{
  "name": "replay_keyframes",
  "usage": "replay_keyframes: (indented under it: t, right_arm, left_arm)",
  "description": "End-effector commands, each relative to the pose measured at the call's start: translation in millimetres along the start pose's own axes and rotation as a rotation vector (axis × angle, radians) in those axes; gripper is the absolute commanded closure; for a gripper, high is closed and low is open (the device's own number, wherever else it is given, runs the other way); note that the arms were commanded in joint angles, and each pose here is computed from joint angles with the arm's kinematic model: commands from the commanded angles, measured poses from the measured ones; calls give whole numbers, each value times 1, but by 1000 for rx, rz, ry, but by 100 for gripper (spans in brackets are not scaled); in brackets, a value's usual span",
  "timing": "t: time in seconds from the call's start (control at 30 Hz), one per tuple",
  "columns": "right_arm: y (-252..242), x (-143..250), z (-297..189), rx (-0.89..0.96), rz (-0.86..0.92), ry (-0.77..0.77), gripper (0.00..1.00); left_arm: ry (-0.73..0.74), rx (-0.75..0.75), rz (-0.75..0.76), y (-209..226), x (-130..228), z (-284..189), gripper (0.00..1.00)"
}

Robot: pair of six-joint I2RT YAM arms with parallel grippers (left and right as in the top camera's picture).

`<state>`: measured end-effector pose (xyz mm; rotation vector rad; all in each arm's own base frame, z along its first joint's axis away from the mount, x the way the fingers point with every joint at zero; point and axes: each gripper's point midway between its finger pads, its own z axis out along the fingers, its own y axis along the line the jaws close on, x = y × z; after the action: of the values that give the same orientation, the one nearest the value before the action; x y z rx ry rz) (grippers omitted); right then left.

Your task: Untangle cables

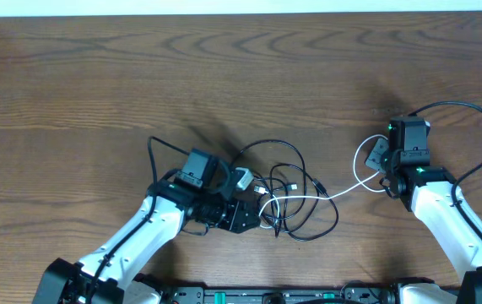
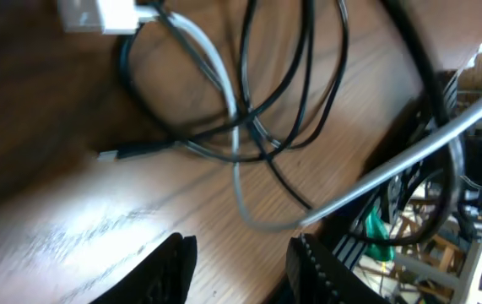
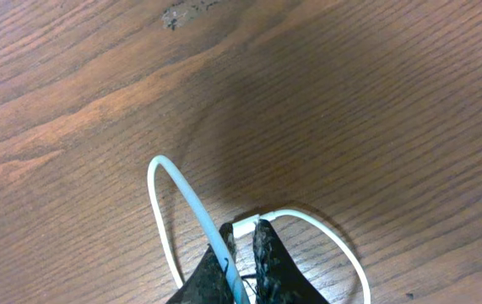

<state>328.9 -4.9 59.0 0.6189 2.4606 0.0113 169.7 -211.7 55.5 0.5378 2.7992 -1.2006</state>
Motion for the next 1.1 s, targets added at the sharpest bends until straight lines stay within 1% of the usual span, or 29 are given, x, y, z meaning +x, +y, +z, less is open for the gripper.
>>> replay_keyframes:
  t: [0.0,0.17,0.3,0.4,0.73,0.87,0.9,0.97,1.03,1.07]
  right_arm:
    - [-4,2,2,12,6,5,93]
    - [-4,2,2,12,6,5,93]
    - [-4,2,2,12,6,5,93]
    - [-4,2,2,12,6,5,93]
    - [-4,1,2,11,6,5,93]
    - [-4,1,2,12,6,4,94]
    - [-4,1,2,11,6,5,99]
    - [-4,1,2,12,0,4,99]
    - [-4,1,2,12,-8,4,99]
    - [-4,1,2,11,-13,3,99]
  left_arm:
    - [2,3,-21,-6,0,6,59]
    - [-3,14,35,-17,-2,14,59]
    - [-44,-115,-60,1,-8,16,59]
    - [-65,-172,-74,9,-11,16,59]
    - [-84,-173,-68,8,-15,16,60]
    - [-71,-160,-57,3,-12,19,73]
    - [-67,-151,-55,1,-12,19,75]
    - [-61,-105,-45,-8,-13,18,81]
    - [-72,-70,-11,-19,-18,14,92]
    - [-86,-65,-1,-24,-22,11,92]
